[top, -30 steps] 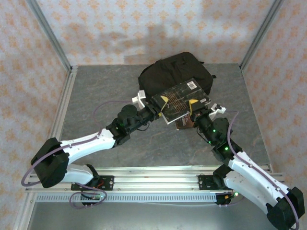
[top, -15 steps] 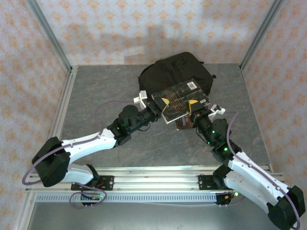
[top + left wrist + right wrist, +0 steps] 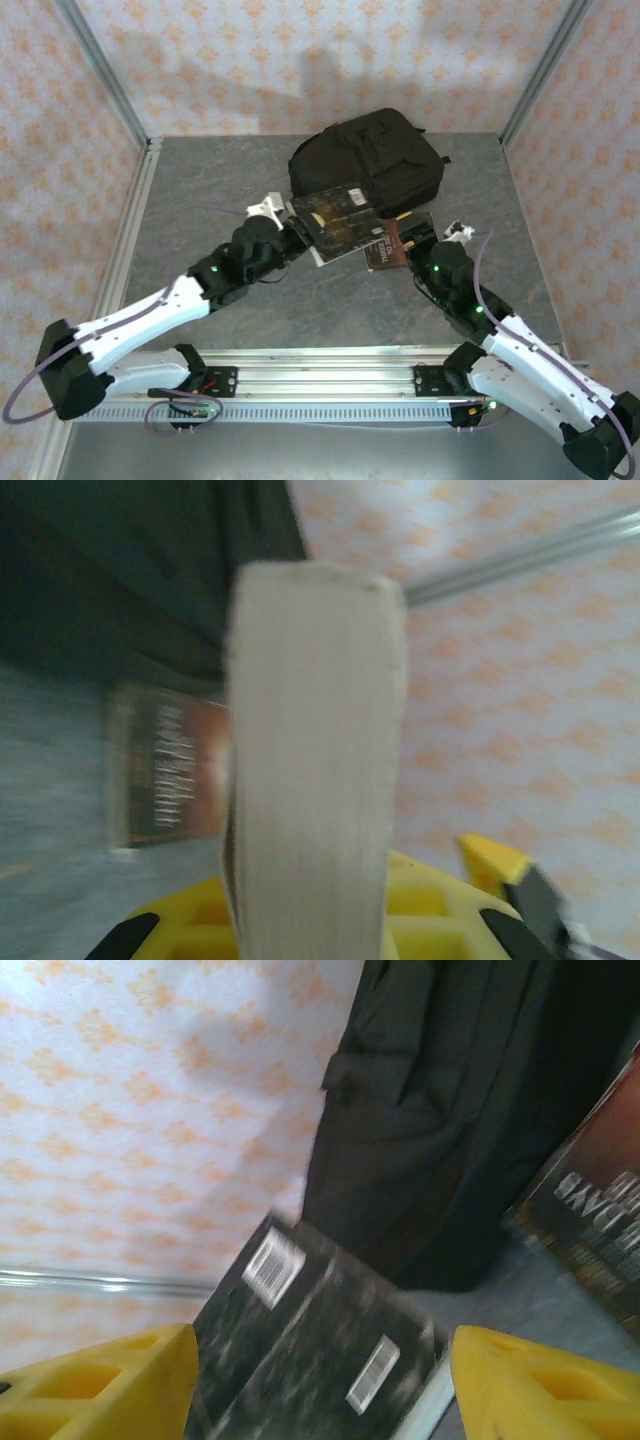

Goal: Pack books, pencil case, and school supplies into a backpack

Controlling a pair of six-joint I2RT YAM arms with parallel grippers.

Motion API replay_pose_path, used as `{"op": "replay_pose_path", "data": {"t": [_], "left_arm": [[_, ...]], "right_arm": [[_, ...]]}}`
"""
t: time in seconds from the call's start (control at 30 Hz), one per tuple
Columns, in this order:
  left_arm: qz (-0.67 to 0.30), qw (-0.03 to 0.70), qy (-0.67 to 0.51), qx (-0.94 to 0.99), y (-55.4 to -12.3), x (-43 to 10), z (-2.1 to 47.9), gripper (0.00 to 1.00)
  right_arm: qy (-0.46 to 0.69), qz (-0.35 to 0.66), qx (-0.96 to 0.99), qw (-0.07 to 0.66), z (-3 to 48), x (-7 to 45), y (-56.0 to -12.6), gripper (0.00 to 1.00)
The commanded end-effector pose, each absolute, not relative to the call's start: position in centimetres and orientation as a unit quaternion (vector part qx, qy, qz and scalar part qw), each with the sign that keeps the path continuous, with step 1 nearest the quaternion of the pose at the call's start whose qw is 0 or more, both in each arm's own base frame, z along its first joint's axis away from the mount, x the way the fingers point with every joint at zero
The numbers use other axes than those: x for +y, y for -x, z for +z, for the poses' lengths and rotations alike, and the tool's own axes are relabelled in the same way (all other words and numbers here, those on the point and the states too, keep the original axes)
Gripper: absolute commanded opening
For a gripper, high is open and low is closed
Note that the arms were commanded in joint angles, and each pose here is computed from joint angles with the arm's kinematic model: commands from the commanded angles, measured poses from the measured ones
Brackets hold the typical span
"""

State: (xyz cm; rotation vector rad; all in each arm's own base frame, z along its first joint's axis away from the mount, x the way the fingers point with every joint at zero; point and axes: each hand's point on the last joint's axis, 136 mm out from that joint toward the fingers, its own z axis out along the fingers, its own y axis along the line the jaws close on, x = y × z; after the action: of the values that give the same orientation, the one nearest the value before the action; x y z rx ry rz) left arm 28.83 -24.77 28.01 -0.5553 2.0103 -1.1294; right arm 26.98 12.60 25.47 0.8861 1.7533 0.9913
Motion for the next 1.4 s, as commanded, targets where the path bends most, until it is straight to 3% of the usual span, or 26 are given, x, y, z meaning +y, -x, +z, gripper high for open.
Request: {"op": "replay_pose_path", "data": {"t": [0.0,0.27,0.5,0.77,0.93,1.07,1.27,1.37], "left_arm": [[-0.254,0.434,0.239,0.83,-27.5,-16.0,27.5,0.0],[-0.178,0.46,0.243,0.836,-25.2,-9.3,26.2,0.0],[-0.129,0.486,0.242,0.83,-24.6,-6.6,26.4,0.0],[-0.139,0.47,0.252,0.834,-24.8,-6.7,23.9,0.0],[-0.148,0.444,0.252,0.847,-25.3,-7.7,21.7,0.0],[-0.154,0.439,0.248,0.849,-25.6,-8.0,21.2,0.0],[-0.152,0.432,0.25,0.853,-25.8,-7.8,20.5,0.0],[-0.153,0.429,0.254,0.854,-25.9,-7.7,20.2,0.0]], "right_arm": [[-0.289,0.224,0.789,0.494,24.0,9.6,-26.6,0.67],[-0.071,0.106,0.875,0.467,25.8,15.3,-31.5,0.73],[0.037,0.059,0.915,0.398,23.8,22.9,-38.3,1.0],[0.104,0.042,0.924,0.366,20.8,30.8,-44.5,1.0],[0.119,0.054,0.926,0.354,18.8,34.2,-47.1,0.93],[0.115,0.04,0.928,0.353,17.1,35.1,-48.8,0.81],[0.115,0.039,0.928,0.352,14.6,36.4,-50.3,0.6],[0.114,0.038,0.93,0.347,13.6,36.5,-50.7,0.43]]}}
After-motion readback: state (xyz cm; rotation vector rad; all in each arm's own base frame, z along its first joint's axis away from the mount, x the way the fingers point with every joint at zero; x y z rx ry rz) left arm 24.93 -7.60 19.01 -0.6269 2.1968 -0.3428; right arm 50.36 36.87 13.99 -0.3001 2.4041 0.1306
